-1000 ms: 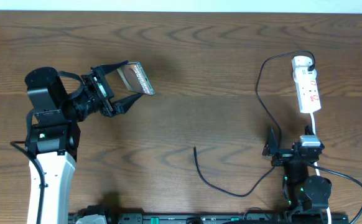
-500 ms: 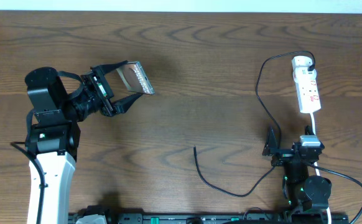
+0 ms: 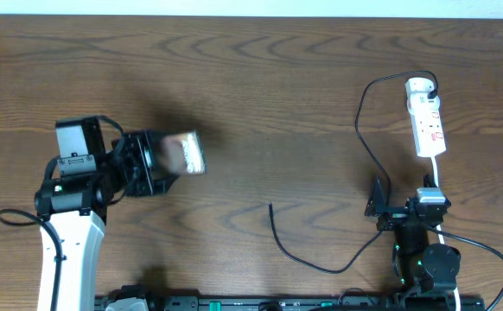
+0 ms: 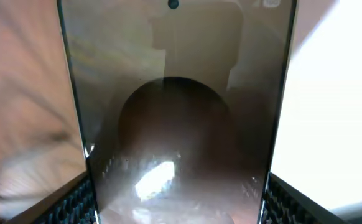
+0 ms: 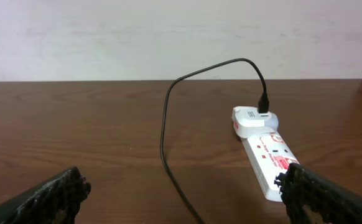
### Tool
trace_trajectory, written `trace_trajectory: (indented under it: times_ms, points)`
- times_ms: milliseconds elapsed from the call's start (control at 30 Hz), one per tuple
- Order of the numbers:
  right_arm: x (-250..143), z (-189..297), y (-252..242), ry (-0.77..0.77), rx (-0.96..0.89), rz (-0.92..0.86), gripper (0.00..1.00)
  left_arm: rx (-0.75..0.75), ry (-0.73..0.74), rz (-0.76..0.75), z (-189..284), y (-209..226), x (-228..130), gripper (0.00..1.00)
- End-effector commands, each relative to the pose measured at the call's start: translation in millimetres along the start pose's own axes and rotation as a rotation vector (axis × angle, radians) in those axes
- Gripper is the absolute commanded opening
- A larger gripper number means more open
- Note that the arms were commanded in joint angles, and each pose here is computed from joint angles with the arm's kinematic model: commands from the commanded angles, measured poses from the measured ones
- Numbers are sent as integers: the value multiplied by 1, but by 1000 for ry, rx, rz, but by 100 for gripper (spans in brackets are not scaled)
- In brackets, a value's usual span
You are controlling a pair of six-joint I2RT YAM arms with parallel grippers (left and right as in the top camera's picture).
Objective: Plug charger to phone and switch on socket
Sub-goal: 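Lift the phone with the left gripper and tilt it upright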
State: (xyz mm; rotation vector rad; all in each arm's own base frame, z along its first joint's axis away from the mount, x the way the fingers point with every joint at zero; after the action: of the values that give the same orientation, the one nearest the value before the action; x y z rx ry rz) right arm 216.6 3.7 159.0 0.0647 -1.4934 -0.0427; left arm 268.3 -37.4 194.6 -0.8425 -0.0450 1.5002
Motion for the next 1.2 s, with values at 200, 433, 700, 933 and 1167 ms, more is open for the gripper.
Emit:
trace_trajectory:
  times_ms: [200,433,700,933,1167]
  points:
    - [0,0,0,0,-1,-9,99,157,-379,-182,11,24,35,7]
    - [0,0,0,0,-1,-9,99,175,-431,-243,8,26,31,7]
    - [0,0,0,0,-1,-9,99,183,-430,-243,8,27,31,7]
    - [0,0,0,0,-1,-9,99,187,-429,-242,9,28,31,7]
    - [-1,0,3,2,18,-17,99,187,-429,-242,9,28,31,7]
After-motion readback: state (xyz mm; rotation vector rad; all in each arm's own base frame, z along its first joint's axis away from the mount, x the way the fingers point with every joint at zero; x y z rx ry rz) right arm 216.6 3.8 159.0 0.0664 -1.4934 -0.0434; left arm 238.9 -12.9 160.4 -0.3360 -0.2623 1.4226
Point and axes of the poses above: each gripper's point midway between its finger pads, its own z axis back along the fingers, its own y axis along the line the jaws close on, x = y × z, the point moved 3 cm from there along z, back along the fingers, and after that the axes turned 2 degrees about -z, right-handed, at the moved point
